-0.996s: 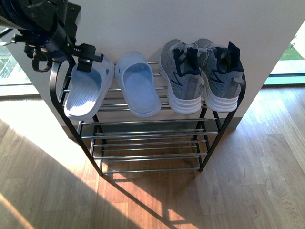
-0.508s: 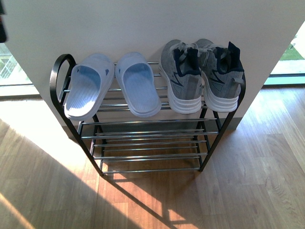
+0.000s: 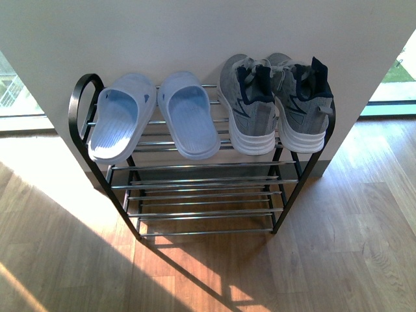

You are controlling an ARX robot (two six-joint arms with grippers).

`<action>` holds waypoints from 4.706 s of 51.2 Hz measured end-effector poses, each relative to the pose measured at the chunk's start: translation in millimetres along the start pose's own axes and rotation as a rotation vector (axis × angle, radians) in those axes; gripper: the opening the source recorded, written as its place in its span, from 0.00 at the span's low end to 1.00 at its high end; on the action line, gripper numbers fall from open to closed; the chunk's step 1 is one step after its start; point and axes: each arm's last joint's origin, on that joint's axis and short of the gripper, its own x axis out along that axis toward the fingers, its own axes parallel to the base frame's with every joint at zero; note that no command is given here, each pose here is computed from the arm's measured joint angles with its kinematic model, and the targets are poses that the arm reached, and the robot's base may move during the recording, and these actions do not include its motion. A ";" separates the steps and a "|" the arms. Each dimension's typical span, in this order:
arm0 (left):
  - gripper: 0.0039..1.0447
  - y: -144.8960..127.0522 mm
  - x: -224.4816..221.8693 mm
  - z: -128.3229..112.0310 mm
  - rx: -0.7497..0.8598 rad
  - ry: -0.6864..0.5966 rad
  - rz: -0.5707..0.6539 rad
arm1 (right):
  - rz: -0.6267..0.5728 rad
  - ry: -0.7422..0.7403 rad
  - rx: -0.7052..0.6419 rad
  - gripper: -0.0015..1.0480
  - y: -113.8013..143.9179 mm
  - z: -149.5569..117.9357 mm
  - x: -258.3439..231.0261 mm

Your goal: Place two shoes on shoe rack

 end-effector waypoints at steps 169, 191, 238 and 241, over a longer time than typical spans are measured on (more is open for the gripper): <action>0.91 23.1 -87.0 -28.7 0.032 0.004 0.004 | 0.000 0.000 0.000 0.91 0.0 0.0 0.0; 0.91 23.1 -87.0 -28.7 0.032 0.004 0.004 | 0.000 0.000 0.000 0.91 0.0 0.0 0.0; 0.91 23.1 -87.0 -28.7 0.032 0.004 0.004 | 0.000 -0.001 0.000 0.91 0.0 0.1 -0.1; 0.91 23.1 -87.0 -28.7 0.032 0.004 0.004 | 0.000 0.000 0.000 0.91 0.0 0.0 0.0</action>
